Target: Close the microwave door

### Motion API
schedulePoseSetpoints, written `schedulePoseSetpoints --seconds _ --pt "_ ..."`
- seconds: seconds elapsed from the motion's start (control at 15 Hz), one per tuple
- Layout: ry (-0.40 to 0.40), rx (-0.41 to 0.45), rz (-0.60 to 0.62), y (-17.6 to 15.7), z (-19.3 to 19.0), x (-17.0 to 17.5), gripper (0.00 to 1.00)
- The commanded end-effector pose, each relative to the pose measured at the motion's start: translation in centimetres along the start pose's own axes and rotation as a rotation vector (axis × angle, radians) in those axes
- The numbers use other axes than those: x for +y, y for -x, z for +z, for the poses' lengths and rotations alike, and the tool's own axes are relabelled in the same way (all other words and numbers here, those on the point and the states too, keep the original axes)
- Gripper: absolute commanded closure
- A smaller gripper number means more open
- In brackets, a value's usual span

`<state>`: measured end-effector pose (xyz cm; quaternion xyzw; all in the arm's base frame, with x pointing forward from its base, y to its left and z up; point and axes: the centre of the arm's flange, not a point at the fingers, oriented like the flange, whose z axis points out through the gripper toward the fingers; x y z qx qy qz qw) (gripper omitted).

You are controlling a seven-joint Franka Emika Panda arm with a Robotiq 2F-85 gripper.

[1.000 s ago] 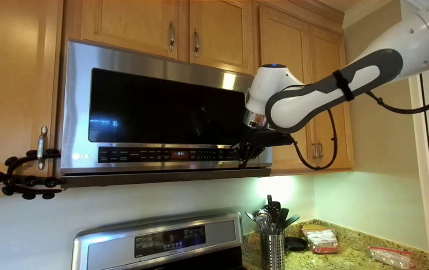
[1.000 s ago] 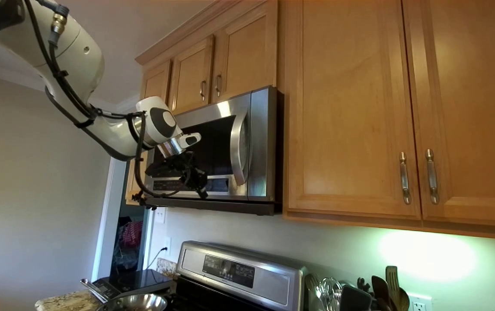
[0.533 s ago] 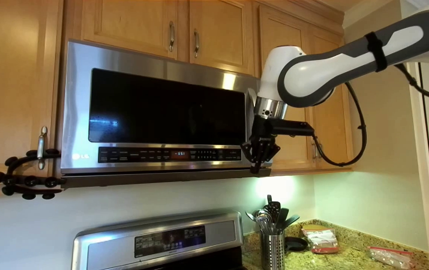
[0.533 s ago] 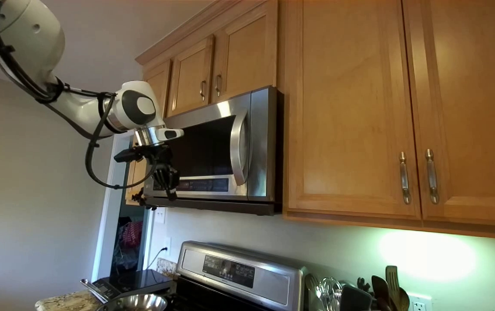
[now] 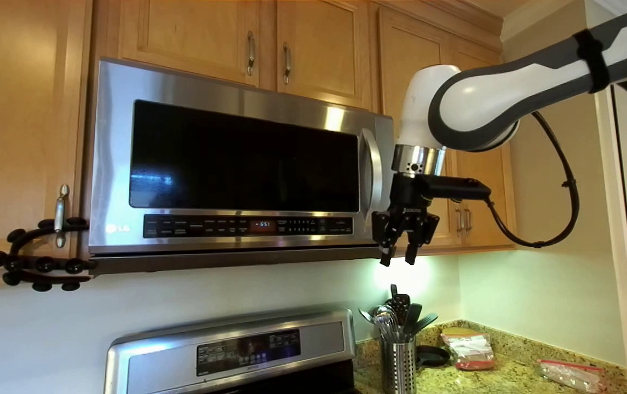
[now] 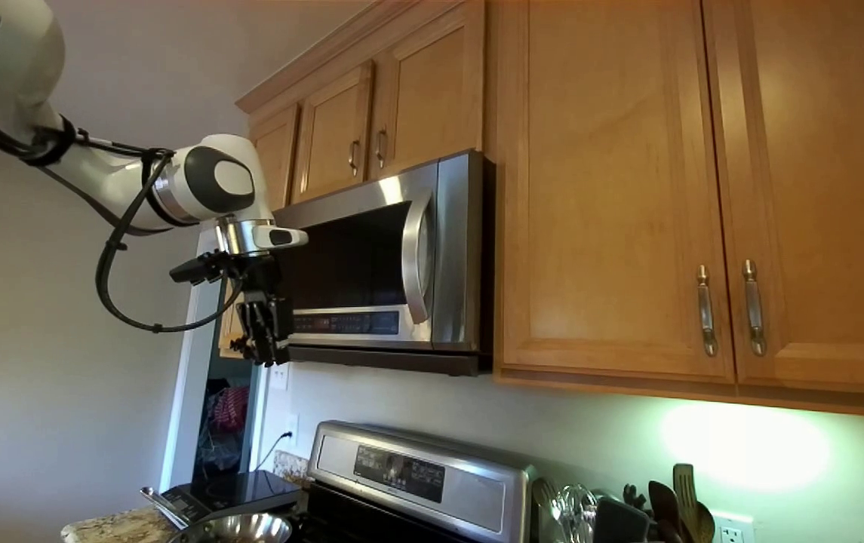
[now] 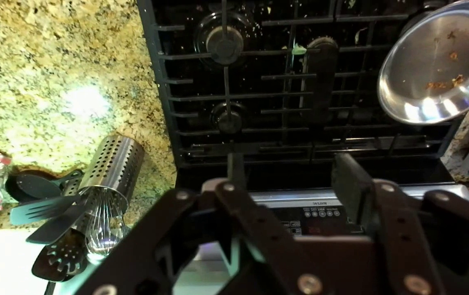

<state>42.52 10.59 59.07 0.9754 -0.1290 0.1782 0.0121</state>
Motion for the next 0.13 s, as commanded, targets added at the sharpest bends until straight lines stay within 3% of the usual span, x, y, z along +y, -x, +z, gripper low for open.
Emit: schedulePoseSetpoints --seconds 0.0,0.07 --pt "0.006 -0.009 0.0 0.32 0.18 0.17 0.34" --pt "0.011 -0.015 0.0 0.55 0.35 0.31 0.29"
